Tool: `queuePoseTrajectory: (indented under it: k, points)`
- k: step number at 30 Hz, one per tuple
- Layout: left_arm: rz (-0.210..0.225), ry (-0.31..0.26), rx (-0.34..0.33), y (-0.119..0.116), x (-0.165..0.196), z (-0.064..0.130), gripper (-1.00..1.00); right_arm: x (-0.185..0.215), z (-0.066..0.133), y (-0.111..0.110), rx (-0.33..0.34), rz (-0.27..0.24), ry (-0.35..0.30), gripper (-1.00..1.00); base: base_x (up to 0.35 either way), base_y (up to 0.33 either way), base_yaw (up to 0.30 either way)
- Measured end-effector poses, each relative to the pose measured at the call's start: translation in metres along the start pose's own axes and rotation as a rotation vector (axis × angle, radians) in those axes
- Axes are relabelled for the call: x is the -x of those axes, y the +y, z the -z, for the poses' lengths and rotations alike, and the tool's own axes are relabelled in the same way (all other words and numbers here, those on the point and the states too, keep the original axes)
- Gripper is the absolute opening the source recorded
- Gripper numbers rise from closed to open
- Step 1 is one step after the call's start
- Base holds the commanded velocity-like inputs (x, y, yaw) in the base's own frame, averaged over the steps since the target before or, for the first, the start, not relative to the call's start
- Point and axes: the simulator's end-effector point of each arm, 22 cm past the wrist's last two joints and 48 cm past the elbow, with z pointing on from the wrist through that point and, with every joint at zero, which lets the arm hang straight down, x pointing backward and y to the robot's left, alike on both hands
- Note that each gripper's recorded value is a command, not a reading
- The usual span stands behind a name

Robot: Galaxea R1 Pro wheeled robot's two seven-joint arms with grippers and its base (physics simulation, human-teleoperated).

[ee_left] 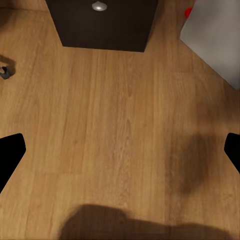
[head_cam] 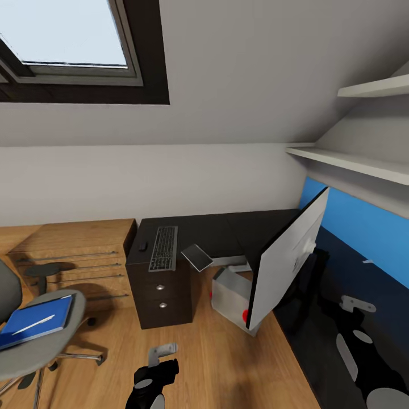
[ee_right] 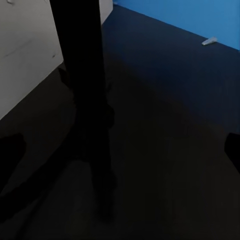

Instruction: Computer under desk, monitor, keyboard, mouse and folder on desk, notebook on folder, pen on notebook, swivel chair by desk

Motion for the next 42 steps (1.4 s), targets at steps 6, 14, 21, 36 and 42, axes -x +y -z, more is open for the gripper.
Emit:
queuePoseTrajectory:
  k: [6, 14, 21, 36, 42]
  points:
    - [0.001, 0.000, -0.001, -0.0003, -0.0001, 0.0004, 1.00, -0.0001, 0.0003, 0.0001, 0.001, 0.001, 0.000, 1.00, 0.130, 0.000, 0.000]
    - [0.000, 0.000, -0.001, -0.0005, -0.0001, 0.0001, 1.00, 0.0000, 0.0001, 0.0007, 0.003, 0.021, -0.001, 1.00, 0.083, 0.000, 0.000]
    - [0.000, 0.001, -0.001, -0.0006, -0.0003, 0.0001, 1.00, -0.0002, 0.0000, 0.0009, 0.003, 0.031, -0.002, 1.00, 0.009, 0.000, 0.000]
    - [0.001, 0.002, -0.005, -0.0021, -0.0007, 0.0005, 1.00, 0.0036, -0.0011, -0.0062, -0.004, 0.040, -0.007, 1.00, 0.074, 0.000, 0.000]
    - [0.000, 0.001, -0.005, -0.0026, -0.0004, 0.0005, 1.00, -0.0027, -0.0009, -0.0076, -0.005, 0.044, -0.008, 1.00, 0.015, 0.000, 0.000]
